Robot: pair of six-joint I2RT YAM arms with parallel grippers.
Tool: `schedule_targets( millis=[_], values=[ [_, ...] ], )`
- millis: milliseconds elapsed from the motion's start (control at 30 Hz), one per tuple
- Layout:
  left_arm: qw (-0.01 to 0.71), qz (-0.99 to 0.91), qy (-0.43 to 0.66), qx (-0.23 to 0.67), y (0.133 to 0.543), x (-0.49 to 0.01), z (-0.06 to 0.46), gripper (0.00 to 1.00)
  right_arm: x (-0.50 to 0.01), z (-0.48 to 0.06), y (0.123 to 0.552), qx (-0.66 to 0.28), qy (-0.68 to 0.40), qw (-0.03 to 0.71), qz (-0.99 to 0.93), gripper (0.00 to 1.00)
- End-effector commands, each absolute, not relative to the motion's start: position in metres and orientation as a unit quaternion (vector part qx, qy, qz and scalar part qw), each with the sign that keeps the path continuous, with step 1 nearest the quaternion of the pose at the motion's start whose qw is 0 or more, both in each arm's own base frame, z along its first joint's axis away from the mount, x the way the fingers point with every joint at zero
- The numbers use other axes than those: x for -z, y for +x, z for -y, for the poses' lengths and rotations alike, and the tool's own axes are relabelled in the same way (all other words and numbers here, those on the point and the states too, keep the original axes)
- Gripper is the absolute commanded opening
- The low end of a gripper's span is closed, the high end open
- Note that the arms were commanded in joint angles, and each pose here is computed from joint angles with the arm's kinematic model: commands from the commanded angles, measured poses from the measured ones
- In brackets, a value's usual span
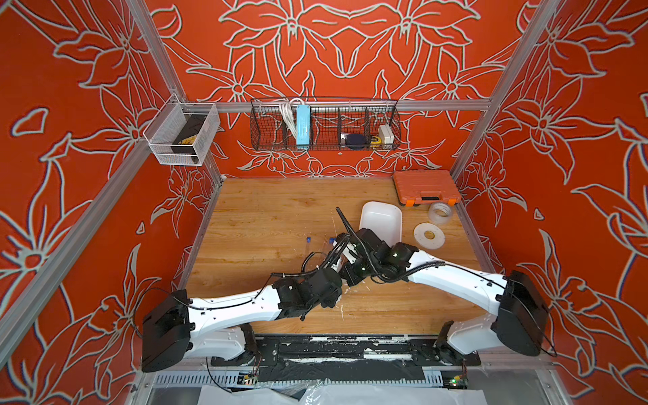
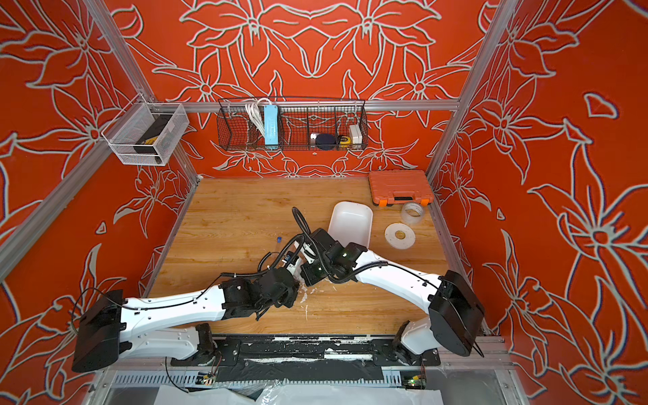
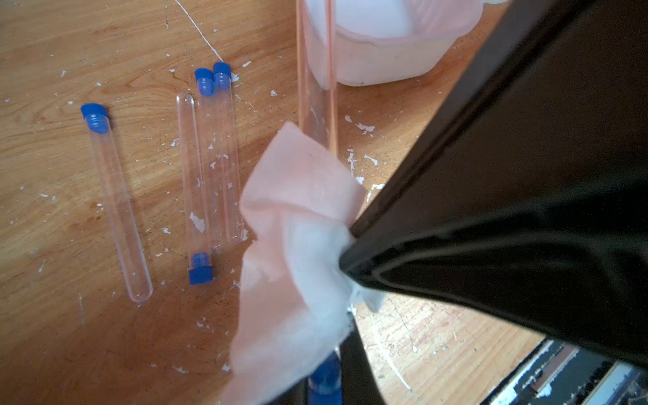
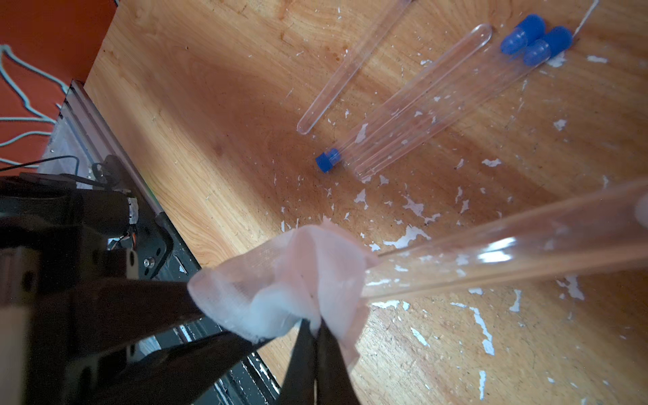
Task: Wipe the exteriors of test tubes
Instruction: Wipe the dirt from the test tube.
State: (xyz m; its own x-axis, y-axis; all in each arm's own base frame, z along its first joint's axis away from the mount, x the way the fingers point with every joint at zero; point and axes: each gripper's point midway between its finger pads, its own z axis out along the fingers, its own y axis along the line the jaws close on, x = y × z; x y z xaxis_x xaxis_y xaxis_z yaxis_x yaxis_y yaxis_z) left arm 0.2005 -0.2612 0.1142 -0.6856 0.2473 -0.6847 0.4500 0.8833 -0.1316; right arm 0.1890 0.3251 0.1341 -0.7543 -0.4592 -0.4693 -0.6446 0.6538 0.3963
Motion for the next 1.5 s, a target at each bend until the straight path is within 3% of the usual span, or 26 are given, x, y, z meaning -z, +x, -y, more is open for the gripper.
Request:
schedule_targets(
  millis=[0, 800, 1467],
  values=[
    [0.358, -0.901, 0.189, 0.156, 0.2, -0.127, 0.264, 0.06, -0.135, -0.328, 0.201, -0.259, -0.304, 0.18, -0.899, 0.0],
    [0.353, -0.907, 0.184, 0.14, 0.199, -0.123, 0.256, 0.06, -0.159, -0.283, 0.271, -0.2, -0.294, 0.219, -0.909, 0.0],
    [0.354, -0.906, 0.188, 0.137, 0.203, -0.122, 0.263, 0.06, -0.149, -0.3, 0.241, -0.232, -0.3, 0.186, -0.906, 0.0]
  ],
)
